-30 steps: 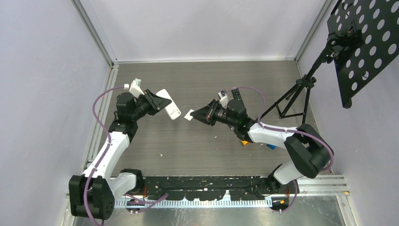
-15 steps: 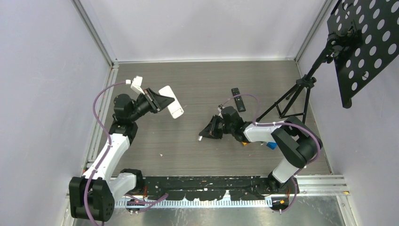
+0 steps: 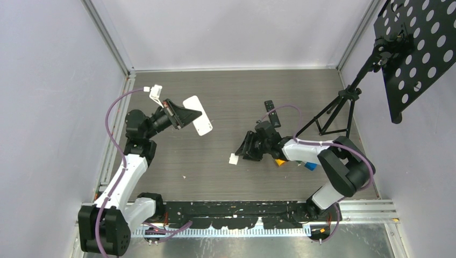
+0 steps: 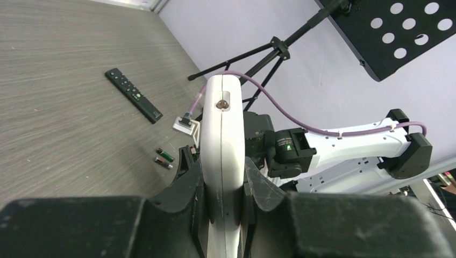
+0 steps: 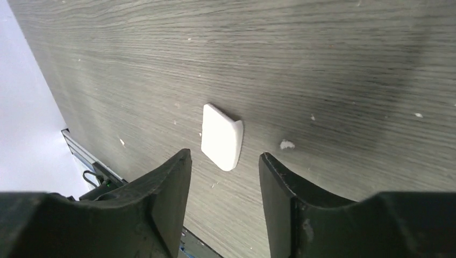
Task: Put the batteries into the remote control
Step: Place the battery cover at the center of the board.
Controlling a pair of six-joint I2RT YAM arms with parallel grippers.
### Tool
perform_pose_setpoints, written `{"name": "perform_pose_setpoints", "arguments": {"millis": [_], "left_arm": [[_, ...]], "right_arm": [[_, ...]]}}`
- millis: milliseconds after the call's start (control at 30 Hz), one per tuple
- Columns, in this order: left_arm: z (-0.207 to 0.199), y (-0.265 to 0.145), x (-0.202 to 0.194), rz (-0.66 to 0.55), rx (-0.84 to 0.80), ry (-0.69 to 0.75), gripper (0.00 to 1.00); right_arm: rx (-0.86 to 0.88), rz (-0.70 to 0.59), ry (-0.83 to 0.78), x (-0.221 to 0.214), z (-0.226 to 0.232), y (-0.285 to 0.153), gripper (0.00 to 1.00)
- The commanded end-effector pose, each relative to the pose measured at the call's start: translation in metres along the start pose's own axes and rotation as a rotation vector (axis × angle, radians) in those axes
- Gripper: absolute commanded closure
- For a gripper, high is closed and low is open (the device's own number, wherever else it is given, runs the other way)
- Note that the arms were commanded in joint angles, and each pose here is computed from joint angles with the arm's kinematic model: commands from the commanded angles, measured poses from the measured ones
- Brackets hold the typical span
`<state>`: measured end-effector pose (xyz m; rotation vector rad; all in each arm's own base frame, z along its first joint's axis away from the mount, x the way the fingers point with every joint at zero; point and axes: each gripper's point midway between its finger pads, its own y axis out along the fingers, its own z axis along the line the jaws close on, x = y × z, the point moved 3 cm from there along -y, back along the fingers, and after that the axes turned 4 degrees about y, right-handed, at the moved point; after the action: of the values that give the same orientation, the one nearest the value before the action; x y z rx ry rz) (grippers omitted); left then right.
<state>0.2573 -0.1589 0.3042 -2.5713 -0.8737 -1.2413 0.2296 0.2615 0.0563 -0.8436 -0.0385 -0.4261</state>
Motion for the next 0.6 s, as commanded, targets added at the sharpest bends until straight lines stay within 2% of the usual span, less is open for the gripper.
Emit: {"name": "perform_pose_setpoints", "arguments": {"millis": [0, 167, 300, 433, 567], "left_arm": [[-0.028, -0.002, 0.015, -0.022, -0.093, 0.062, 1.00], [-0.036, -0.002, 0.023, -0.058, -0.096, 0.014, 1.00], [-0.043, -0.001, 0.031, -0.100, -0.117, -0.043, 1.00], [-0.046, -0.001, 0.036, -0.133, -0.117, -0.105, 1.00], [-0.047, 0.000, 0.038, -0.140, -0.118, -0.158, 1.00]], "right_arm": [[0.125, -0.099, -0.124, 0.022, 0.040, -0.030, 0.42], [0.540, -0.157, -0.219, 0.024, 0.125, -0.087, 0.37], [0.799, -0.210, -0.251, 0.016, 0.183, -0.132, 0.36], [0.971, -0.246, -0.245, 0.006, 0.221, -0.159, 0.33], [1.064, -0.252, -0.190, 0.010, 0.247, -0.164, 0.31]]}}
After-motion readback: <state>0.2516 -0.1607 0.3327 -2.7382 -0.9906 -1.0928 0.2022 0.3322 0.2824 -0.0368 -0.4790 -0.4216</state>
